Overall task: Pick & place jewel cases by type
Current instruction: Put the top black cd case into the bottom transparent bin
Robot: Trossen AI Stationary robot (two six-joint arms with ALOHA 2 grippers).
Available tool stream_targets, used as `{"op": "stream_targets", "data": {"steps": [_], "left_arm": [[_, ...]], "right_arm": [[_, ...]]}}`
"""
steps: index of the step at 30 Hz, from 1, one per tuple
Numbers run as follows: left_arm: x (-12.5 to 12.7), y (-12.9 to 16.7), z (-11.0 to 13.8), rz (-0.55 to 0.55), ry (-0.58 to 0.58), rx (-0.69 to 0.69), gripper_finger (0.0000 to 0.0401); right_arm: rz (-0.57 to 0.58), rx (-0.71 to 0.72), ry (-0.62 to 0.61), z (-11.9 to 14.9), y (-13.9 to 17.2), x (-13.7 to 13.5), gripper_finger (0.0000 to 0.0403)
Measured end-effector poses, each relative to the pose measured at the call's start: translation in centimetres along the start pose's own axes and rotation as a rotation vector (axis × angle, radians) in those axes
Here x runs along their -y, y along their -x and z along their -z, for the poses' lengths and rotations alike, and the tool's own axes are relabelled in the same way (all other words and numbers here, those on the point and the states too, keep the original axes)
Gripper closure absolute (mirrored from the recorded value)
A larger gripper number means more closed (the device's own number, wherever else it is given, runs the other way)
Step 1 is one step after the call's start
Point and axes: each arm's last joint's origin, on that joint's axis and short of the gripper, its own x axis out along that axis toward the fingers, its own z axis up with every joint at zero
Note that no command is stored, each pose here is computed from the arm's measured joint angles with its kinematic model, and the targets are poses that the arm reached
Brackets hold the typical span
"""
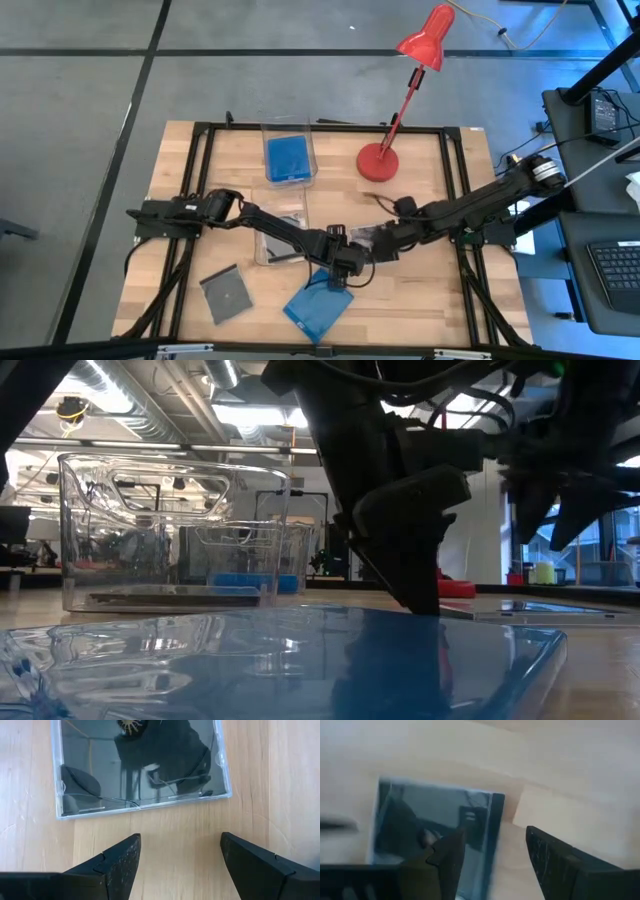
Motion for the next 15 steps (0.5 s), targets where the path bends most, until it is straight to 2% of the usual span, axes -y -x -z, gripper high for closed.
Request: {"op": "stream_targets", "data": {"steps": [2, 3, 4, 7, 11, 15], "left_arm": [[0.0, 0.0, 0.0, -0.025, -0.009, 0.005, 0.013], [0.0, 0.0, 0.0, -0.042, -0.02, 0.009, 0.013], [0.0, 0.1, 0.0, -0.057, -0.037, 0.013, 0.013], [0.3, 0.5, 0.1, -0.108, -0.117, 0.024, 0.013], [0.4, 1.2, 0.2, -0.195, -0.24, 0.028, 0.013], [0.5, 1.4, 0.3, -0.256, -0.291, 0.029, 0.013]], "right_arm": [[0.007, -0.003, 0.225, -0.1, 0.2, 0.2, 0.0192], [0.006, -0.015, 0.299, -0.1, 0.3, 0.3, 0.0192], [-0.005, -0.052, 0.315, 0.0, 0.3, 0.3, 0.0192], [-0.048, -0.134, 0.338, 0.5, -0.3, 0.3, 0.0192], [-0.279, -0.203, 0.324, 1.1, -1.4, 0.2, 0.0192], [-0.453, -0.145, 0.211, 1.2, -2.1, 1.9, 0.0192]]}}
